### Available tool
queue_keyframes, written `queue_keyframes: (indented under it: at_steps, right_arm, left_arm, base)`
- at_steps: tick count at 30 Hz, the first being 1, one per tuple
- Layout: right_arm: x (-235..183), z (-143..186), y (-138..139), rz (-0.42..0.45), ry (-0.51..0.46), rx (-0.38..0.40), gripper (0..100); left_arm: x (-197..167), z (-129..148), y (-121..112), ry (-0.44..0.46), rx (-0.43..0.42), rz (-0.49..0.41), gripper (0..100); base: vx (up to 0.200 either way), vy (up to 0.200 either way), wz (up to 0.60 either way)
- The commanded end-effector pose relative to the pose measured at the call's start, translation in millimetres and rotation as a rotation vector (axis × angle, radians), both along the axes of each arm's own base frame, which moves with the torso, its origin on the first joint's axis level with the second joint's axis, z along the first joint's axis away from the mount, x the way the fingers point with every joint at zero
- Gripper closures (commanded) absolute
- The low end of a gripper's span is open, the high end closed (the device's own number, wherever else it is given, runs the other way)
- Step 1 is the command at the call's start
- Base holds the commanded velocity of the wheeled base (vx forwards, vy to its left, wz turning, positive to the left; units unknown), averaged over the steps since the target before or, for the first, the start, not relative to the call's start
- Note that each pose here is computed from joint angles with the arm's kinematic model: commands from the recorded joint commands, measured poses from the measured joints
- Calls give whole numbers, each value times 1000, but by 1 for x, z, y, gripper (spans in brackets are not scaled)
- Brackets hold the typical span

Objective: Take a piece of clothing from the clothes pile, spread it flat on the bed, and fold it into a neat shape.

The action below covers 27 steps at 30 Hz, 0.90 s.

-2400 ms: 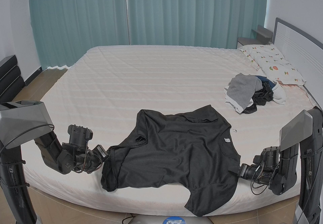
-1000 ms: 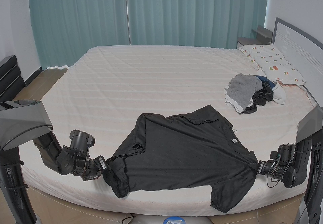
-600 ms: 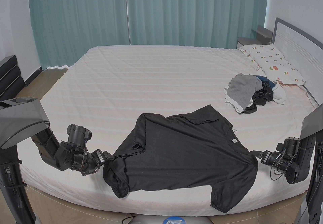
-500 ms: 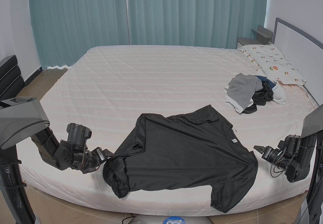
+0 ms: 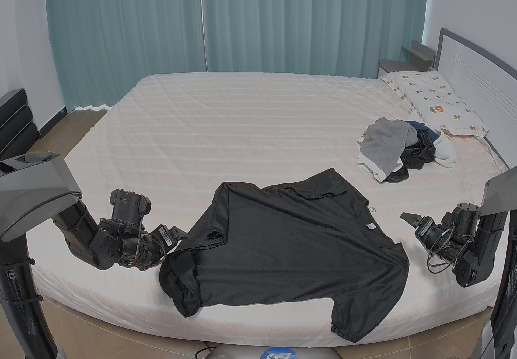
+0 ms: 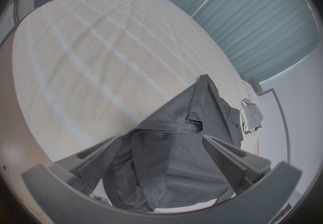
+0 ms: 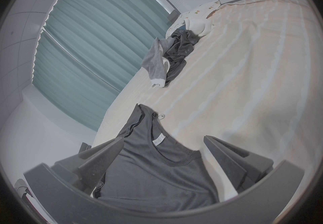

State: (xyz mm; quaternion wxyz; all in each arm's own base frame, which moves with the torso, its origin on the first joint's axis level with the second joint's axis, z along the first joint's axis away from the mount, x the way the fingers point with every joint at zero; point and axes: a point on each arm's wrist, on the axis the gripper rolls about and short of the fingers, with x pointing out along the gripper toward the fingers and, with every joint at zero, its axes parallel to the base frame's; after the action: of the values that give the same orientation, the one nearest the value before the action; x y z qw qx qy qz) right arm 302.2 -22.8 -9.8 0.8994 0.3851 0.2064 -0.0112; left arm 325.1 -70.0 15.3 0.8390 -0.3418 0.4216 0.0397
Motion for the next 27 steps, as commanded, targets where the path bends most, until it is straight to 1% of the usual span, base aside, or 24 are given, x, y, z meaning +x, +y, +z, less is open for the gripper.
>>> queue_keyframes:
  at_steps: [1,6,7,10,14,15,17,19,21,24,25,27]
  right_arm:
    - [0,1,3,9,-3,0,0]
    - [-1,-1,11,34,8,12,0]
    - [-1,-5,17,50,24,24,0]
    - [0,-11,29,77,45,50,0]
    - [-2,-12,38,79,66,109,0]
    - [-2,-13,39,75,78,139,0]
    - [-3,-16,40,71,96,172,0]
    - [-4,-20,40,87,117,200,0]
    - [-4,-22,38,96,126,209,0]
    - [-4,-23,39,100,129,211,0]
    - [-4,-24,40,101,130,210,0]
    - [-4,-25,41,101,130,209,0]
  left_arm:
    - [3,2,-2,-10,-15,11,0]
    - [11,3,-3,-23,-48,44,0]
    - [17,4,-4,-29,-71,65,0]
    - [22,0,-9,-17,-104,110,0]
    - [26,0,-16,-13,-146,137,0]
    - [28,1,-17,-16,-160,143,0]
    - [29,-1,-20,-13,-159,140,0]
    - [31,-8,-29,-8,-142,115,0]
    - [37,-2,-32,-41,-136,111,0]
    - [48,3,-41,-75,-156,87,0]
    - [51,-2,-49,-75,-156,72,0]
    - [61,-11,-57,-84,-150,65,0]
  base:
    - [0,0,0]
    - [0,0,0]
    - [0,0,0]
    - [0,0,0]
    - [0,0,0]
    - [0,0,0]
    - [0,0,0]
    - [0,0,0]
    - [0,0,0]
    - [0,0,0]
    - [0,0,0]
    - [0,0,0]
